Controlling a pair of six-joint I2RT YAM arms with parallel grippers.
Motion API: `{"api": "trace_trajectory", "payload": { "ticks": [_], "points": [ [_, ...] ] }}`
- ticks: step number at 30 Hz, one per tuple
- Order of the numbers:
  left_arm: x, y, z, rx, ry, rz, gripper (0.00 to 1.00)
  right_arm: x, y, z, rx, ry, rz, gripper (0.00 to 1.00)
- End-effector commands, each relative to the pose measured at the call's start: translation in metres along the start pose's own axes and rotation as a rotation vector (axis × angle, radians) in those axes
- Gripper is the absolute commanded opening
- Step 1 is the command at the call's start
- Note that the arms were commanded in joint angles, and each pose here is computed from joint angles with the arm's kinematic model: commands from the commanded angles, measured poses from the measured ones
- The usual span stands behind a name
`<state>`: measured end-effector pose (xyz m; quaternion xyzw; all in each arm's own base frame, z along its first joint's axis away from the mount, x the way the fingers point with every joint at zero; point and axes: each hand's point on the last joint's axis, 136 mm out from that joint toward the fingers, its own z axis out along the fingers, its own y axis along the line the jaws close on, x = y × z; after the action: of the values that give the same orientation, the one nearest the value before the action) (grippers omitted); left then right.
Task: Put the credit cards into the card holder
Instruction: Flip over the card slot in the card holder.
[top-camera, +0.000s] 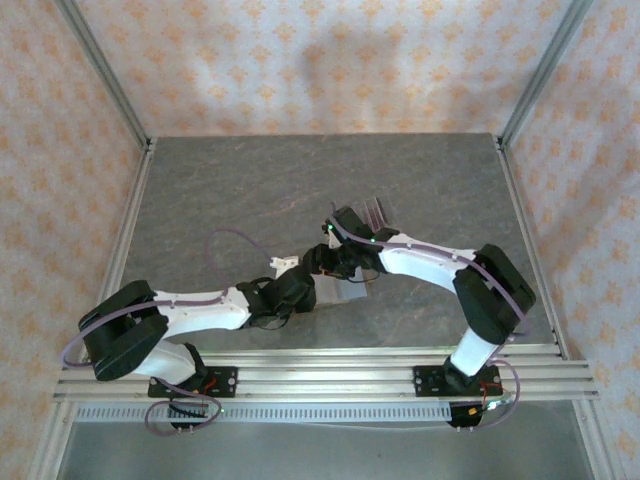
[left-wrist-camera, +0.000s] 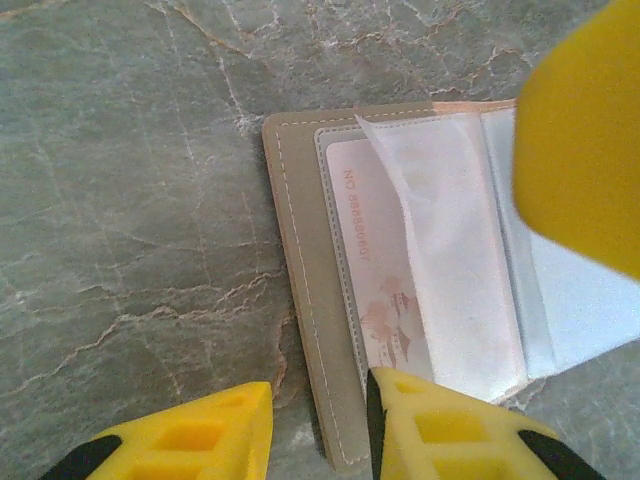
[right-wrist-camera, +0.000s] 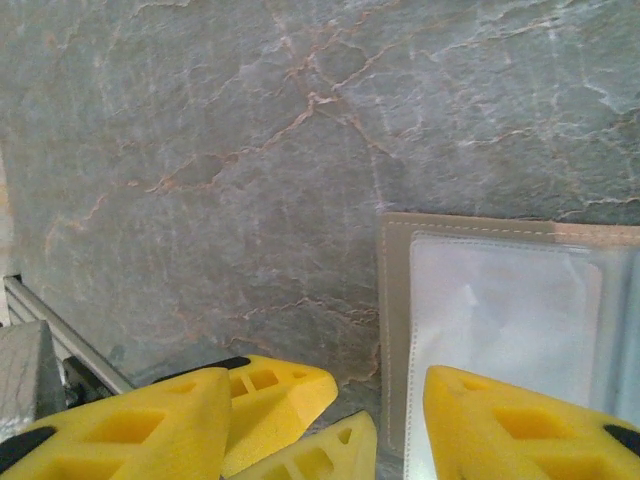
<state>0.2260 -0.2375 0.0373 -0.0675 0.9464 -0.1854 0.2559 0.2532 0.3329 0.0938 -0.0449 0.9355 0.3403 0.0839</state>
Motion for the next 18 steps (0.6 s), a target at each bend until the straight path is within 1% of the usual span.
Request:
{"api": "trace_trajectory", "payload": {
  "ticks": [1,3,6,8,11,12,14,18],
  "points": [
    [0.025,0.037,-0.004,-0.119,0.071,0.027,0.35,-0.024,0.053,-0.041,-0.150,-0.093,-0.094,0.55],
    [0.024,0.039,-0.008,-0.118,0.066,0.027,0.38,-0.028,0.043,-0.049,-0.100,-0.126,-0.100,0.55],
    [0.019,0.033,-0.017,-0.091,0.056,0.033,0.45,-0.035,0.009,-0.057,0.049,-0.175,-0.089,0.52],
    [0.010,0.024,-0.024,-0.073,0.040,0.052,0.50,-0.033,-0.012,-0.055,0.116,-0.179,-0.073,0.39],
    [-0.004,0.012,-0.032,-0.070,0.013,0.081,0.54,-0.021,-0.027,-0.036,0.115,-0.139,-0.040,0.19],
    [-0.007,0.009,-0.033,-0.070,0.006,0.089,0.55,-0.017,-0.031,-0.029,0.109,-0.126,-0.028,0.15],
    [-0.014,0.001,-0.033,-0.062,0.002,0.102,0.57,-0.007,-0.038,-0.012,0.103,-0.100,-0.014,0.11],
    [-0.018,-0.009,-0.025,-0.065,0.017,0.115,0.57,0.007,-0.042,0.014,0.129,-0.059,-0.028,0.07]
  ]
}}
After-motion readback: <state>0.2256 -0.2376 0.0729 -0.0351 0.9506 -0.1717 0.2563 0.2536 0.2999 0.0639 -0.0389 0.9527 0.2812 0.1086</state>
